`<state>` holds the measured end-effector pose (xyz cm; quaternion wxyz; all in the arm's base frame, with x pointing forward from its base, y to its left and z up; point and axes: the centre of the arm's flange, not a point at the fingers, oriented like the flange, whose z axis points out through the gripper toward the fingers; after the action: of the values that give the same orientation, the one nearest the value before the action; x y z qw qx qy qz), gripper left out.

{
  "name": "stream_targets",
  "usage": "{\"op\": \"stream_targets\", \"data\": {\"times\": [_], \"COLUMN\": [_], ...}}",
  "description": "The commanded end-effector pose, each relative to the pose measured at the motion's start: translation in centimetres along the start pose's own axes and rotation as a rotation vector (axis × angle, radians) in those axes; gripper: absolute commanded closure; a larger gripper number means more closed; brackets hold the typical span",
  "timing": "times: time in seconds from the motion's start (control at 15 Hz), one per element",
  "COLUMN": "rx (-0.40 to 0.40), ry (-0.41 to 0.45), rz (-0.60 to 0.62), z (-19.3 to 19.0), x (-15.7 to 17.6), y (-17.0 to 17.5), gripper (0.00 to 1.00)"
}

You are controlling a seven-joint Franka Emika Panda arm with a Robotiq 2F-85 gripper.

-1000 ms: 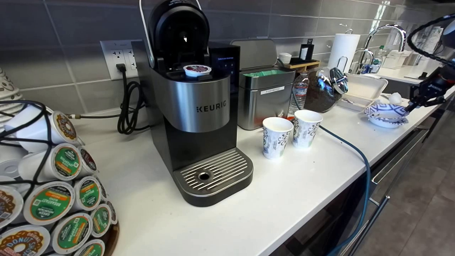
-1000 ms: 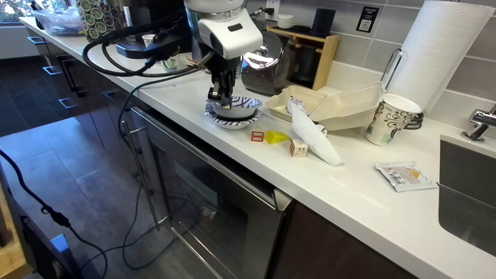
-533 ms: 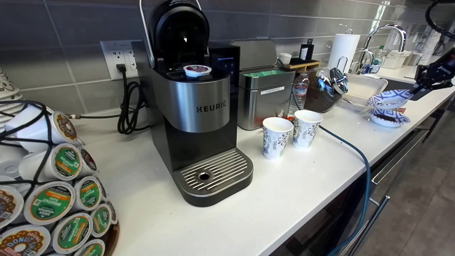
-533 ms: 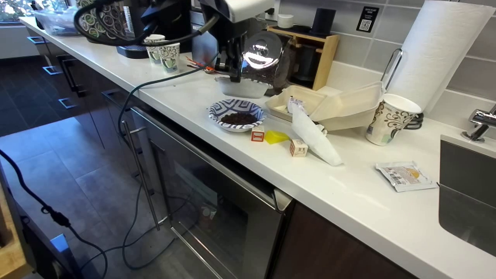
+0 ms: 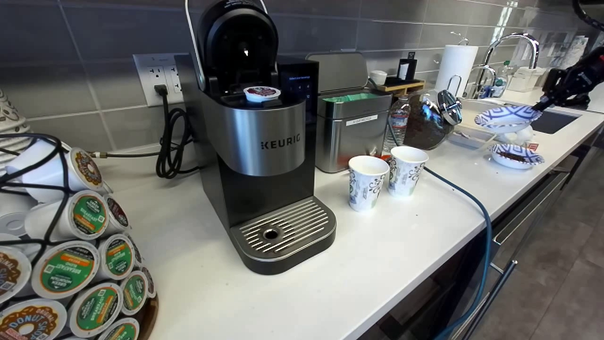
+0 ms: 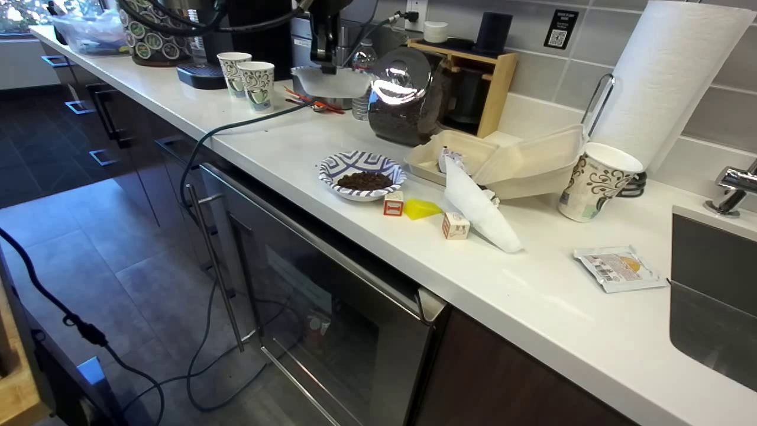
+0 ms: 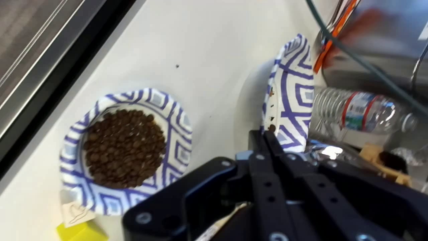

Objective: Move the tissue to the right then unstack the bowls

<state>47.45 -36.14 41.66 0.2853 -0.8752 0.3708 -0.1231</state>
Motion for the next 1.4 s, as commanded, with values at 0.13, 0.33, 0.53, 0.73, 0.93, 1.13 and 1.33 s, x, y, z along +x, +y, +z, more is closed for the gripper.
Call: {"op": "stream_targets", "data": {"times": [0.13, 0.33, 0.53, 0.73, 0.93, 1.13, 1.33], "rx": [0.033, 0.015, 0.019, -0.013, -0.039, -0.043, -0.02], "ry": [-0.18, -0.206, -0.243, -0.242, -0.23, -0.224, -0.197], "rz": [-0.24, -0.307, -0.321, -0.285, -0.222, -0.125, -0.044], "z": [3.6, 8.5, 12.6, 15.7, 17.4, 17.7, 15.4], "x": [-5.2, -5.8, -6.2, -5.2, -3.8, -2.1, -0.1], "y": [-4.8, -7.1, -8.6, -8.4, -6.3, -3.8, -1.8], "gripper": [0.99, 0.99, 0.99, 0.99, 0.99, 0.99, 0.64]}}
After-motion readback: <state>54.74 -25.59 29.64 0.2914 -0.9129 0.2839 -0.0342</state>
